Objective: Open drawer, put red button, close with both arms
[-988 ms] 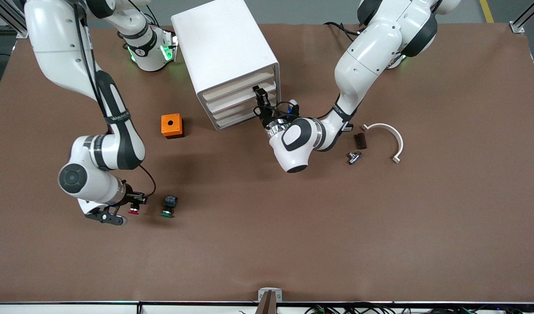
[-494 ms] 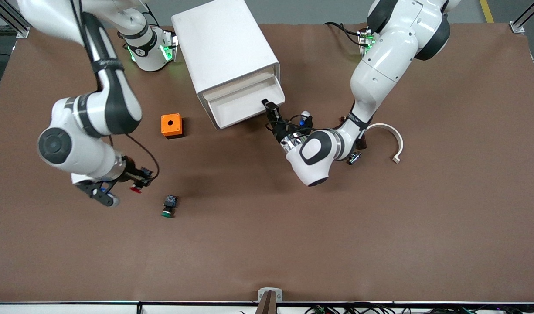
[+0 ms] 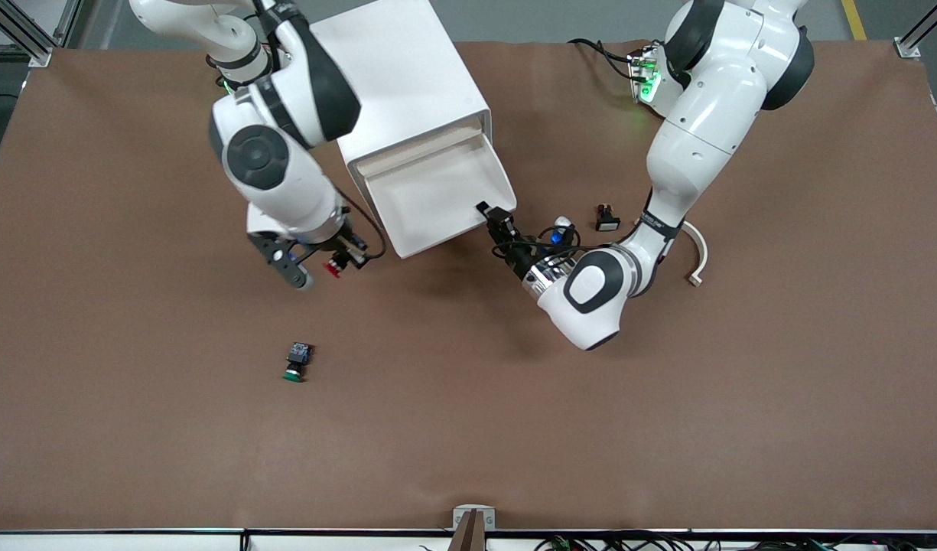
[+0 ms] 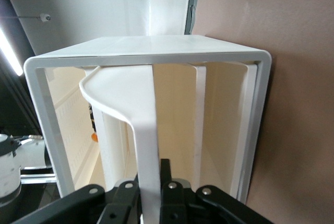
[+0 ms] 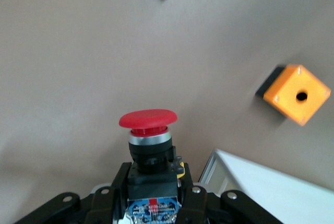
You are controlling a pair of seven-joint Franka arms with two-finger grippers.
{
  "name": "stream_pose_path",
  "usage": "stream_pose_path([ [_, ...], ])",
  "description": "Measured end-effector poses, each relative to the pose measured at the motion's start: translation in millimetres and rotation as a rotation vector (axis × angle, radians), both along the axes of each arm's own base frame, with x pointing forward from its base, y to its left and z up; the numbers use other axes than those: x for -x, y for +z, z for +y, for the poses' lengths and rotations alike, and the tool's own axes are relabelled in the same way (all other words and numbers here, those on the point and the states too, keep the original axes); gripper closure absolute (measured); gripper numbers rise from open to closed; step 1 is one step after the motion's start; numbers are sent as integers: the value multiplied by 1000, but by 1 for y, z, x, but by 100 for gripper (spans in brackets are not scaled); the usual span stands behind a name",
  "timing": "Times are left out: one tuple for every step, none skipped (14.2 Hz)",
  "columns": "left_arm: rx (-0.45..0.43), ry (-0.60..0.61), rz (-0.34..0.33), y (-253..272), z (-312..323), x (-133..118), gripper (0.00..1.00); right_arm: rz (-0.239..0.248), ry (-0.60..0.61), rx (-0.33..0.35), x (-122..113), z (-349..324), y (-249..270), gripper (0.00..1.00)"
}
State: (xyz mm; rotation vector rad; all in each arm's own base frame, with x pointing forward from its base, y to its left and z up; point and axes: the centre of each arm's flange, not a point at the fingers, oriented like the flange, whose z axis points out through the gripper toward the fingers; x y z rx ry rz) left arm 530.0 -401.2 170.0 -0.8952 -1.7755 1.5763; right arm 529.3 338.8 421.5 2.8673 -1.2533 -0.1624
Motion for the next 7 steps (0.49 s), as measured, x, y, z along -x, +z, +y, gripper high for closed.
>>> stream_pose_path([
  [4, 4, -3, 0, 3, -2, 86, -5, -22, 2, 11, 17, 0, 59],
  [15, 5, -13, 0, 4, -3, 78, -12, -47, 0, 21, 34, 0, 59],
  [32, 6, -30, 0, 4, -4, 69, -23, -72, -4, 31, 49, 0, 59],
  [48, 6, -47, -1, 4, -4, 57, -36, -97, -11, 40, 64, 0, 59],
  [64, 6, -61, -1, 3, -5, 48, -48, -119, -19, 50, 79, -1, 59],
  [81, 4, -76, 0, 3, -5, 36, -55, -137, -25, 60, 92, -4, 59],
  [101, 2, -94, 0, 3, -6, 26, -61, -154, -28, 68, 103, -9, 59],
])
